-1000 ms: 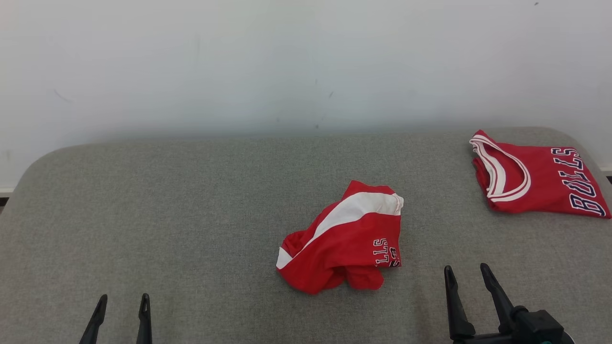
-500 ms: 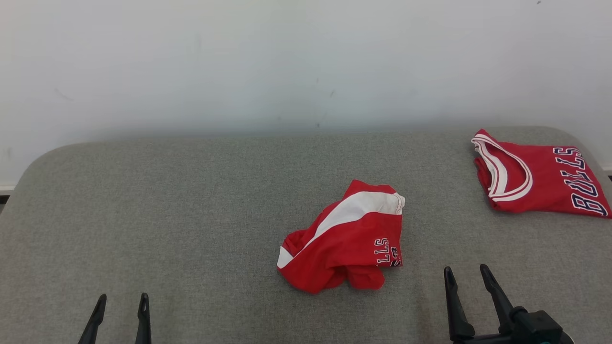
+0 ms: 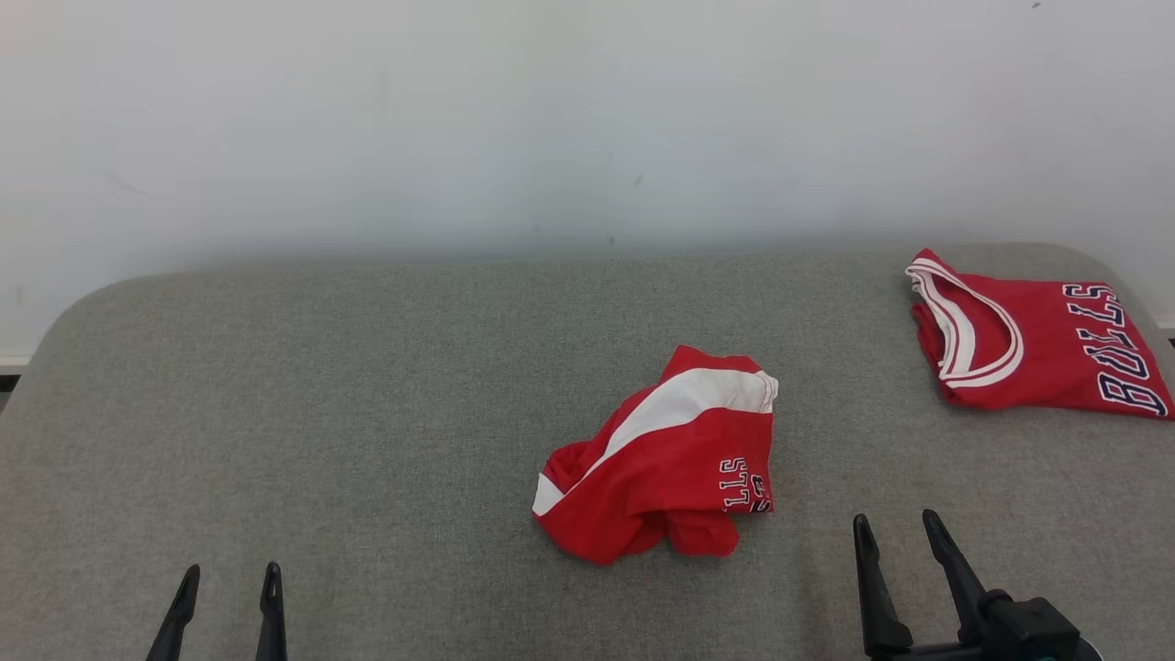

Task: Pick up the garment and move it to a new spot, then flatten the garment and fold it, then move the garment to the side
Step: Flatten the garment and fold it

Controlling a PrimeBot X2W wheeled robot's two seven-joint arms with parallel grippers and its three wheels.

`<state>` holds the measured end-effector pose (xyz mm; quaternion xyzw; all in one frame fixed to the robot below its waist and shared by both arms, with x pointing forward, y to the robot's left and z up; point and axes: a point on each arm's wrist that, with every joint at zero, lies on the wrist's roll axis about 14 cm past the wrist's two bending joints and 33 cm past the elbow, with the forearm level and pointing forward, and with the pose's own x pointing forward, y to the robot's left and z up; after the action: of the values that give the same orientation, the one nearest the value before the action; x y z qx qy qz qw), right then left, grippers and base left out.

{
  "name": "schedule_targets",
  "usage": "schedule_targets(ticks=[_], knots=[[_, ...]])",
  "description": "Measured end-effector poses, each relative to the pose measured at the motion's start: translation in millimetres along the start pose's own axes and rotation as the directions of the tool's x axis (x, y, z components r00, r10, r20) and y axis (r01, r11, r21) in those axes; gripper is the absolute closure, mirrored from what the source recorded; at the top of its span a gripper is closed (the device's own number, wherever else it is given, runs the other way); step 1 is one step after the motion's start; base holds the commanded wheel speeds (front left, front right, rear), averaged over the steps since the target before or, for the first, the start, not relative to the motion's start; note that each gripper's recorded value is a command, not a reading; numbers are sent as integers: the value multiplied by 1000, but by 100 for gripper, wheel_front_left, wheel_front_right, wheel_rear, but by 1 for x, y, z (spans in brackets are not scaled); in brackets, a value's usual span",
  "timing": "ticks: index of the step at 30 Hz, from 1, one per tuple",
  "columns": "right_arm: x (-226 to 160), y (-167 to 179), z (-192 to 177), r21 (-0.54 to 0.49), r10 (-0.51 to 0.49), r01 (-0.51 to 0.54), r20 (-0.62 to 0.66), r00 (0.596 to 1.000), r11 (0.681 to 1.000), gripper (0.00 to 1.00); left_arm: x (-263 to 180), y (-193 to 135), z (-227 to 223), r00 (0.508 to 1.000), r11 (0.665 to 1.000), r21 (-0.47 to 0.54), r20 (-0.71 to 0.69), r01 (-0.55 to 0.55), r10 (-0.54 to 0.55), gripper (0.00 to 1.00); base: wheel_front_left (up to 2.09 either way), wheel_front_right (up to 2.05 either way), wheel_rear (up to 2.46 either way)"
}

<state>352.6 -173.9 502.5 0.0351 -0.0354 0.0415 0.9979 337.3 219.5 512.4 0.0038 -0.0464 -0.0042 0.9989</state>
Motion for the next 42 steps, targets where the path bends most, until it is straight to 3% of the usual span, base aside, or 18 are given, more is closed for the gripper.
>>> schedule_targets(ticks=[42], knots=[[0,-1,-5,-8,-1,1,-15,1000,1000,0,0,3,-1,1000,1000,-12,0,-13,13,0,0,0,0]])
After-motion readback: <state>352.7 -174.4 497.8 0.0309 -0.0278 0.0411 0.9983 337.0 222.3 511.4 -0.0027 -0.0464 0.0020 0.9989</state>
